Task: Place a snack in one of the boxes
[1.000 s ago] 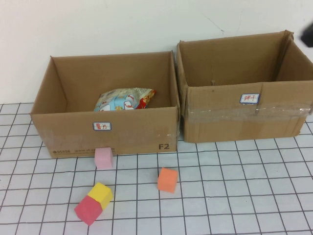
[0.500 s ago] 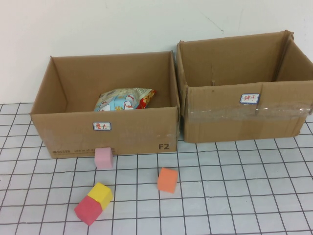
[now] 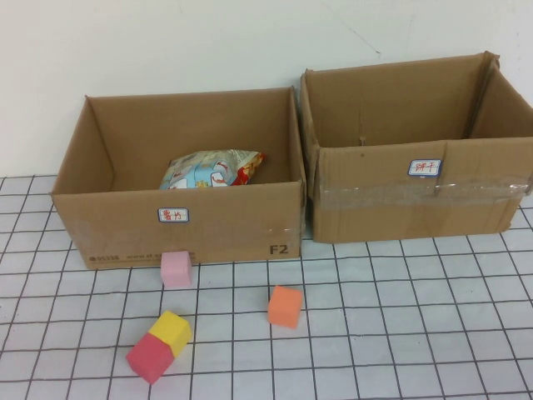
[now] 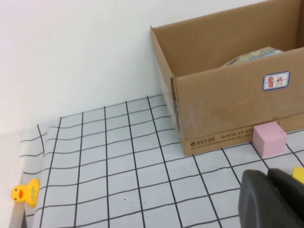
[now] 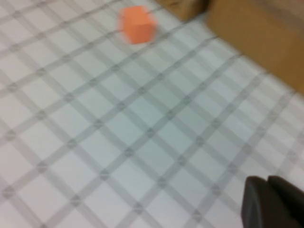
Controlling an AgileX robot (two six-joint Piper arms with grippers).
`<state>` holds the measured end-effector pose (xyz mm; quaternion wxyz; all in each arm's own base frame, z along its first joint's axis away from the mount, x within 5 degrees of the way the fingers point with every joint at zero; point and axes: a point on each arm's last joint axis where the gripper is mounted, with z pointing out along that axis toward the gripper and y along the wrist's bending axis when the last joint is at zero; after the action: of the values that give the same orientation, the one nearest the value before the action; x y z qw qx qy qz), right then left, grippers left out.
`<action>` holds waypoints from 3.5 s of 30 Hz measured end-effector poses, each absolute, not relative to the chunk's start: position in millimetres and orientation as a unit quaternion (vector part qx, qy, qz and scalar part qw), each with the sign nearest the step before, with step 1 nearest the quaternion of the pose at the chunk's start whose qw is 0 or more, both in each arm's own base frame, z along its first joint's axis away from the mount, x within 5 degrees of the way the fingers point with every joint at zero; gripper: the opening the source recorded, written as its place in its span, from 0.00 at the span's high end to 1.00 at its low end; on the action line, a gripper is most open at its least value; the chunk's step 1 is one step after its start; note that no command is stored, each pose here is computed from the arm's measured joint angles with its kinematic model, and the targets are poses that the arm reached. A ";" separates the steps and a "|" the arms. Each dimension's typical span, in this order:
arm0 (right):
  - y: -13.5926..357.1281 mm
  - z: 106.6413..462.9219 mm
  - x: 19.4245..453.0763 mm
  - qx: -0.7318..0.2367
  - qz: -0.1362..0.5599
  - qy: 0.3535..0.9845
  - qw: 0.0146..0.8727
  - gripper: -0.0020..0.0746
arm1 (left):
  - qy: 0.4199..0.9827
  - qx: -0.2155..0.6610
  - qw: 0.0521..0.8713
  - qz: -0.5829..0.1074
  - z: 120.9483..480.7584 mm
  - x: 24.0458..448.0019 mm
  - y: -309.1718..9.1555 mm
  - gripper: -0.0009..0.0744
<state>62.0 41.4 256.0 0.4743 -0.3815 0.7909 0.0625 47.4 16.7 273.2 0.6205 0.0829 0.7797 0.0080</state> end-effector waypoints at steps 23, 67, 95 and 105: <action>54.9 258.2 52.3 -0.365 0.174 0.789 0.463 0.97 | 0.788 0.077 0.611 0.002 262.7 47.1 16.0 0.99; 55.3 258.2 51.8 -0.364 0.177 0.789 0.462 0.97 | 0.803 0.005 0.592 -0.065 174.3 51.6 -8.1 0.99; 53.9 259.9 48.0 -0.366 0.173 0.782 0.474 0.97 | 0.802 -0.012 0.590 -0.092 174.7 51.5 -10.1 0.99; 31.6 259.3 30.1 -0.324 0.026 0.682 0.655 0.97 | 0.802 -0.012 0.590 -0.092 174.7 51.5 -10.1 0.99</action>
<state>30.1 31.6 259.3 0.6548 -0.3241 0.6823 0.0258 51.5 -10.1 174.7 0.5905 -0.0121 0.8018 -0.0915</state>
